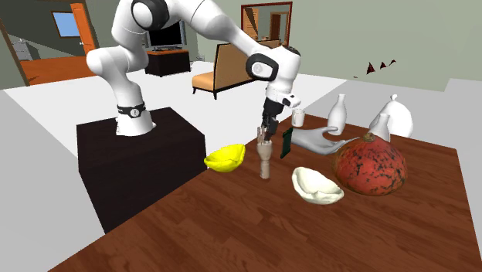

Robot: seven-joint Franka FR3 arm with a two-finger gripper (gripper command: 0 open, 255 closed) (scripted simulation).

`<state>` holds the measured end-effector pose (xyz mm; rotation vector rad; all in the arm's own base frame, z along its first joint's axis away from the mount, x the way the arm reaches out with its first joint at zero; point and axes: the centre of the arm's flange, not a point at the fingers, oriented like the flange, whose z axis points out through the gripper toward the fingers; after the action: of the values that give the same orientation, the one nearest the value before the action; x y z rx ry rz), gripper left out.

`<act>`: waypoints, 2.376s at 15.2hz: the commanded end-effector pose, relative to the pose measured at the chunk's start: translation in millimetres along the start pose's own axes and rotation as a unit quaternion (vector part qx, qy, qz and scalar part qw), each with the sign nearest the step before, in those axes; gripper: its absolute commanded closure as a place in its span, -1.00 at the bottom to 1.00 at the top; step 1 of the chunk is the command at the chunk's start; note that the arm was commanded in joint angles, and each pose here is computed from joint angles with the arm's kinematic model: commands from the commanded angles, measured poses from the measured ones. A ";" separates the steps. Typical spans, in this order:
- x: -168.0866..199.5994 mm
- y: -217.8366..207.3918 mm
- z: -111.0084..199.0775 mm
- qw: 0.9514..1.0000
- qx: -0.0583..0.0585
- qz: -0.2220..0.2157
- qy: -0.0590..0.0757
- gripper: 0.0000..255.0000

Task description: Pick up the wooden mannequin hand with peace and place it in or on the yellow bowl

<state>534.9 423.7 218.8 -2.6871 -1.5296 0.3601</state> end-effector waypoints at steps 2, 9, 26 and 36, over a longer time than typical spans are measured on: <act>31.7 -12.4 22.0 1.000 0.003 -0.028 -0.007 -1.00; 31.3 -12.7 53.7 1.000 0.003 -0.028 -0.007 -1.00; 31.3 -12.8 62.0 1.000 0.003 -0.028 -0.007 1.00; 23.4 -18.6 21.0 1.000 0.003 -0.028 -0.007 1.00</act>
<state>525.8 451.2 191.6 -2.6361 -1.6006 0.3820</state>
